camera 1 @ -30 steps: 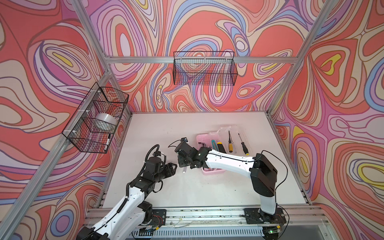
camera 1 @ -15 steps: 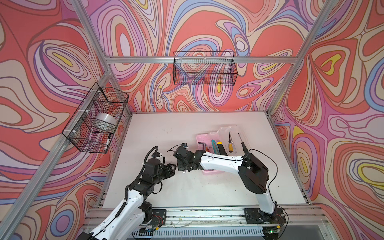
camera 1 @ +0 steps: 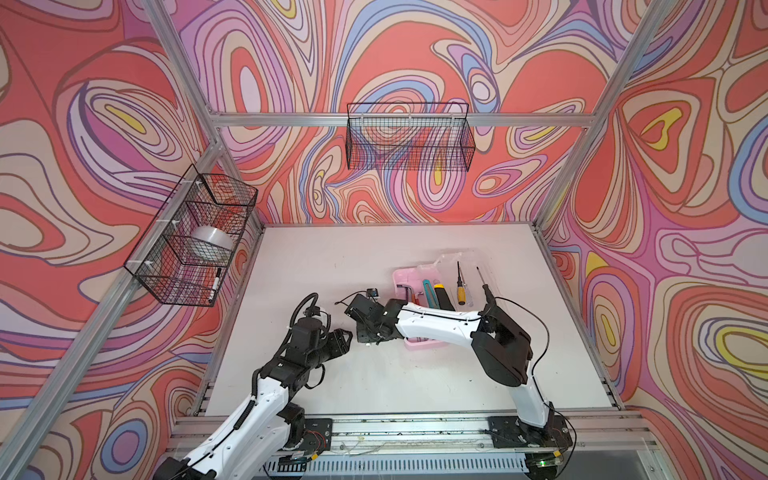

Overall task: Pack the tool kit
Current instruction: 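Move the open right gripper back over the small clear-handled screwdriver, then lower the right gripper and close it on the clear-handled screwdriver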

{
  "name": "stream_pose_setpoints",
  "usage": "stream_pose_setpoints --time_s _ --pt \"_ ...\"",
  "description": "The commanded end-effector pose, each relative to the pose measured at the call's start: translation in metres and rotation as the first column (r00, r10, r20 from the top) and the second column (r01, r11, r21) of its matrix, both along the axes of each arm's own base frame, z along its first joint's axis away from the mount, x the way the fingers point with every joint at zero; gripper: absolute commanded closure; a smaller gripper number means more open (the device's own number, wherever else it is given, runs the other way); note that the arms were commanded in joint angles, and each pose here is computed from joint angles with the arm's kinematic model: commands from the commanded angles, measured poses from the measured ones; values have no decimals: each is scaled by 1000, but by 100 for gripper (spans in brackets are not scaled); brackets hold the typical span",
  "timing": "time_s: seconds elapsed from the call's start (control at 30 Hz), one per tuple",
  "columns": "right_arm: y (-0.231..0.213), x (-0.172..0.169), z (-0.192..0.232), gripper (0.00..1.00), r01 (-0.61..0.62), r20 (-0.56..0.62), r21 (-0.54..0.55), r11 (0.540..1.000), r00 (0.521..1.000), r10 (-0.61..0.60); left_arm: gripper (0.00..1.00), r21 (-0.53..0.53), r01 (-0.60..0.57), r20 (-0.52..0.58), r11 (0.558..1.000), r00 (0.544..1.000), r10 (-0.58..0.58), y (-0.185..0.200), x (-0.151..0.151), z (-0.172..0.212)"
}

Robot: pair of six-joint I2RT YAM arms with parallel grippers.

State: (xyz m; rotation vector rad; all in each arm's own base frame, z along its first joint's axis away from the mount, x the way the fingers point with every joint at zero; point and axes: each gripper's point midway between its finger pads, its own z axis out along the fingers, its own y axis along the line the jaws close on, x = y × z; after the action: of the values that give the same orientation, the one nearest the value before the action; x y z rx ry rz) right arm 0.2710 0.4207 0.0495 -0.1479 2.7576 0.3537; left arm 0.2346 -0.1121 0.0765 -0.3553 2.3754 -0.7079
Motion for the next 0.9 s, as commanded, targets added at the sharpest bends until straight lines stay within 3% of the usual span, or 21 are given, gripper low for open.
stream_pose_setpoints --time_s 0.0,0.87 --pt "-4 0 -11 61 32 -16 -47 998 999 -33 39 26 -4 2 1000 1000 4 4 -1 -5" --pt "-11 13 -41 70 52 -11 -138 989 998 -54 39 46 -27 4 999 1000 27 11 -5 -6"
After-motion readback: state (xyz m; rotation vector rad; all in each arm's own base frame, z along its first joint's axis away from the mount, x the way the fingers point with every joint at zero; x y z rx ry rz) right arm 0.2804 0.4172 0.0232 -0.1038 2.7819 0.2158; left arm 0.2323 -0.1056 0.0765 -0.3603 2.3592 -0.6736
